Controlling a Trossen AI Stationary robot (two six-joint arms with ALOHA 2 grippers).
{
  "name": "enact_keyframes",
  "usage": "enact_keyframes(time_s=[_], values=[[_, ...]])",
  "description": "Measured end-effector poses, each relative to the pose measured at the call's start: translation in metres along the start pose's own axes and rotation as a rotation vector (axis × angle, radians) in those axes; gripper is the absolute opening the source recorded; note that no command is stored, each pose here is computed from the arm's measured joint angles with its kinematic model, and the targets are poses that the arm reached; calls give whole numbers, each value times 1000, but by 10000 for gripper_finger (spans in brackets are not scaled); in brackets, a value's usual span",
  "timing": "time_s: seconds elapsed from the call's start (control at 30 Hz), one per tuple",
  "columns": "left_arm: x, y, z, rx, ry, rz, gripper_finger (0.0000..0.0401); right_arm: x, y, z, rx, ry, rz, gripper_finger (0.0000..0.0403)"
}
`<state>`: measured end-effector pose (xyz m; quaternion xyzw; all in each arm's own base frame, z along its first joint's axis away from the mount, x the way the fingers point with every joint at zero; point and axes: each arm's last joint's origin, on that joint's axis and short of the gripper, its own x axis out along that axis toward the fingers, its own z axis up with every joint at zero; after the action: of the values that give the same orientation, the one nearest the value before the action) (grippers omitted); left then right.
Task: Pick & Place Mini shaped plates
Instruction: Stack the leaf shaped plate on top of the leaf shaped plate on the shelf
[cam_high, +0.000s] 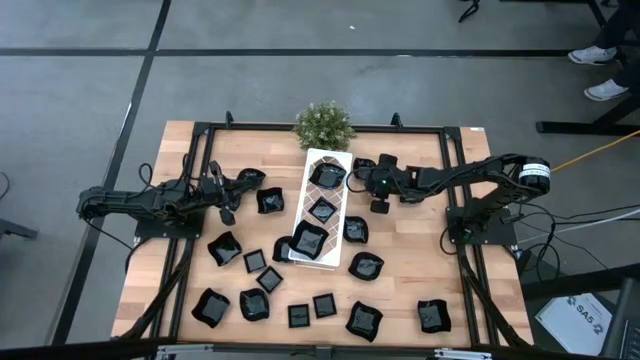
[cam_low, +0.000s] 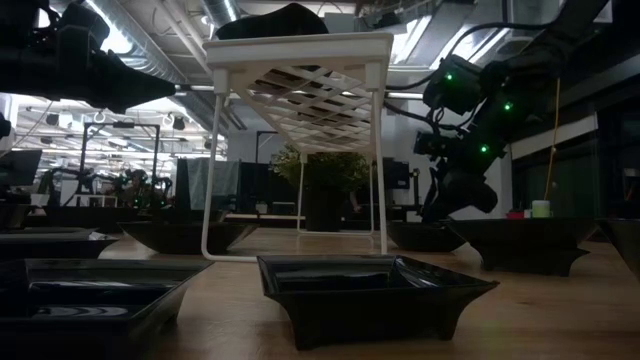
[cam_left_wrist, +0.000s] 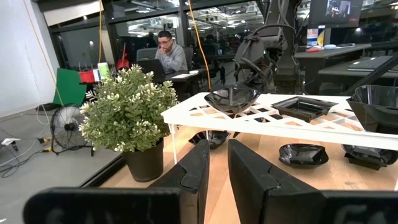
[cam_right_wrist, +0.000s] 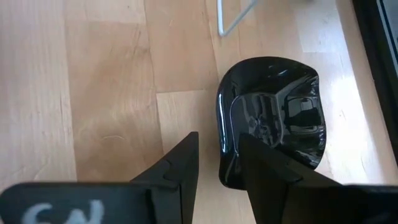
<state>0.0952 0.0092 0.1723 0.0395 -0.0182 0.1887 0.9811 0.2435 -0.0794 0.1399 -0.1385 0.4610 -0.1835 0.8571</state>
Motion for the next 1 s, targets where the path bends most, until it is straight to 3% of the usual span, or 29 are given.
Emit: enact_keyframes(time_s=[0.23,0.47,0.9,1.0], values=[[0,0,0,0,0,0,55,14,5,-6,-25,54,9,114],[0,0,0,0,0,0,52,19,5,-5,-35,49,-53,107],[0,0,0,0,0,0,52,18,4,-4,-37,48,-71,9],[0,0,0,0,0,0,53,18,4,-4,-25,49,-76,9]])
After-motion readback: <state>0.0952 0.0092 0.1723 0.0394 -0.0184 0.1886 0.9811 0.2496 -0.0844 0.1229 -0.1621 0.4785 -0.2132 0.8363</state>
